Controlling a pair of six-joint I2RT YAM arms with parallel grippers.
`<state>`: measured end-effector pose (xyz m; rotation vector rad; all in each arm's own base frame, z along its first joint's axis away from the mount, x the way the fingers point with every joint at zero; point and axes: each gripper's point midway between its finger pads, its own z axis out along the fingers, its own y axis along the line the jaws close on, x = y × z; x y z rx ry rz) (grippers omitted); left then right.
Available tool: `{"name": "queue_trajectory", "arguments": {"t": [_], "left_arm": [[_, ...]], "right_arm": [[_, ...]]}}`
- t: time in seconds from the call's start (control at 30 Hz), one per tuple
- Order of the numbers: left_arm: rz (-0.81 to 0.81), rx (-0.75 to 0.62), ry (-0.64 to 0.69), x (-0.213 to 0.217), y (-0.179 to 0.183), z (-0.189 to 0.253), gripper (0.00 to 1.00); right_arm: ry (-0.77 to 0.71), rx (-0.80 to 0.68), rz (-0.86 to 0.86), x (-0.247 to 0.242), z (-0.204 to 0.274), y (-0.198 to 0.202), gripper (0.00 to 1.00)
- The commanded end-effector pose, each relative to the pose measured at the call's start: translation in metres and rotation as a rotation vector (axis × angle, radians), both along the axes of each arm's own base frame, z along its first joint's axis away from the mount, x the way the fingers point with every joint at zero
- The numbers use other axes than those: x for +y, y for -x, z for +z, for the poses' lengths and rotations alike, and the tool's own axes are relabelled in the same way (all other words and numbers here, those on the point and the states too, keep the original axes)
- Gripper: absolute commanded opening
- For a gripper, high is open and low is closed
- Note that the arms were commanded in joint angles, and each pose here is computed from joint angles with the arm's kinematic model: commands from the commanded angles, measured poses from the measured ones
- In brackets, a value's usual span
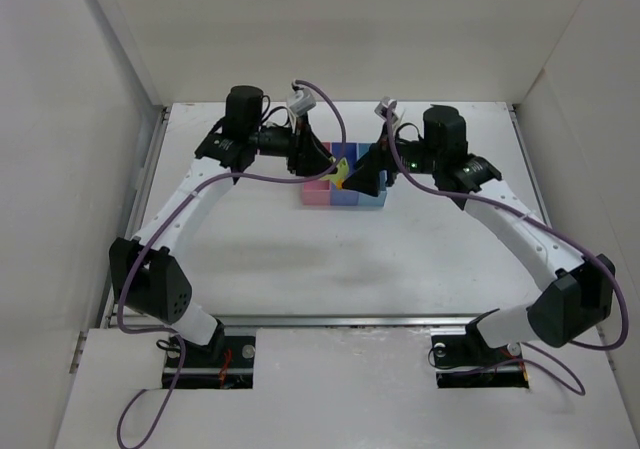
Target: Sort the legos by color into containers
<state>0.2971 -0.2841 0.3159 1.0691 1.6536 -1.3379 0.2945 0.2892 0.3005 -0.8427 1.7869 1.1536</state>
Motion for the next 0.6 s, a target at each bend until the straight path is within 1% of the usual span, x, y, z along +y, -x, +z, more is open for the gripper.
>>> {"name": "queue_trajectory", "arguments": {"t": [0.0,0.1,0.13,0.2,0.23,0.3,0.33,0.43,0.47,0.53,0.57], "left_arm": [[-0.071,-0.097,0.063,-0.005,0.012,0.031,0.0],[-0.08,-0.097,0.064,-0.008,0.015,0.029,0.0],[-0.09,-0.097,0.064,-0.01,0.017,0.029,0.0],[-0.088,-0.089,0.065,-0.01,0.017,0.027,0.0],[-0.088,-0.089,0.065,-0.01,0.017,0.027,0.0],[-0.096,-0.089,0.069,-0.013,0.019,0.028,0.0],[-0.096,-0.089,0.069,-0.013,0.019,0.028,0.0],[-0.096,-0.089,0.069,-0.013,0.019,0.028,0.0],[-0.096,-0.089,0.069,-0.013,0.019,0.028,0.0],[-0.089,-0.09,0.063,-0.013,0.018,0.026,0.0],[-0.08,-0.085,0.053,-0.012,0.017,0.024,0.0]], "right_arm": [[-0.056,-0.101,0.081,0.01,0.032,0.001,0.84],[-0.049,-0.092,0.087,0.017,0.028,0.0,0.84],[-0.053,-0.1,0.087,0.018,0.031,0.0,0.83],[-0.048,-0.088,0.098,0.024,0.027,-0.002,0.79],[-0.053,-0.097,0.109,0.027,0.031,0.001,0.75],[-0.051,-0.098,0.1,0.028,0.031,-0.003,0.71],[-0.051,-0.098,0.1,0.028,0.031,-0.003,0.63],[-0.055,-0.108,0.1,0.029,0.036,-0.005,0.46],[-0.055,-0.108,0.1,0.029,0.036,-0.005,0.32],[-0.055,-0.108,0.1,0.029,0.036,-0.005,0.19],[-0.052,-0.109,0.09,0.029,0.035,-0.007,0.09]]}}
